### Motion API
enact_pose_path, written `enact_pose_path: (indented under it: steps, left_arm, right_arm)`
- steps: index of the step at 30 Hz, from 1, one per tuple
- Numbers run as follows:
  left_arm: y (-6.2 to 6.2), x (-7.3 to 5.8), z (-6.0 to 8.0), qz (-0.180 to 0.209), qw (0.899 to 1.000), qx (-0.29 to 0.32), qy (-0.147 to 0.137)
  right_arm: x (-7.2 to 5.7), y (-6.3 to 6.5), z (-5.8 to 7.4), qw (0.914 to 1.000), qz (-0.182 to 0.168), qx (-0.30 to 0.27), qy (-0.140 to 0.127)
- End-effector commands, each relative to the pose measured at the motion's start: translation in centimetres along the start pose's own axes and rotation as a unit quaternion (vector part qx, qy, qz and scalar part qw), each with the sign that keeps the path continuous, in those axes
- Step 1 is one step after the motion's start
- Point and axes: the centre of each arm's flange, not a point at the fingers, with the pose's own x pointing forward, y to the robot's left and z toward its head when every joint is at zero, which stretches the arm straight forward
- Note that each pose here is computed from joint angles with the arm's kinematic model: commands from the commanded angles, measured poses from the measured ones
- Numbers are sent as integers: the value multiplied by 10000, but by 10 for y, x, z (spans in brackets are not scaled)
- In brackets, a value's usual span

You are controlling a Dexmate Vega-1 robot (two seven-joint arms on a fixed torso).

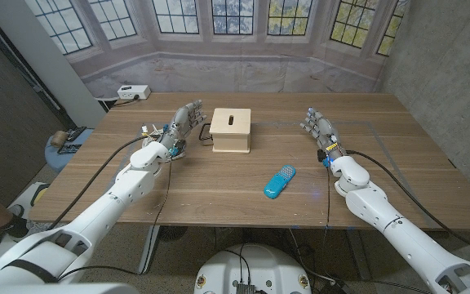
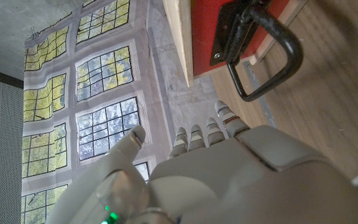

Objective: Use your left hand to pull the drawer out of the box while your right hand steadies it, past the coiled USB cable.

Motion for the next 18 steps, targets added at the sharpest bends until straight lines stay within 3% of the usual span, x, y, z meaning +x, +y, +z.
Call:
enact_pose_path:
  steps: [1, 11, 18]
  left_arm:
    - [-4, -16, 15, -10, 9992, 388, 97]
    - [3, -28, 29, -9, 9956, 935, 107]
    - [7, -33, 43, -60, 9868, 1619, 85]
  right_arm:
    - [10, -12, 5, 10000, 45, -26, -33]
    - [11, -17, 7, 10000, 18, -51, -48]
    - [15, -16, 4, 10000, 18, -10, -51]
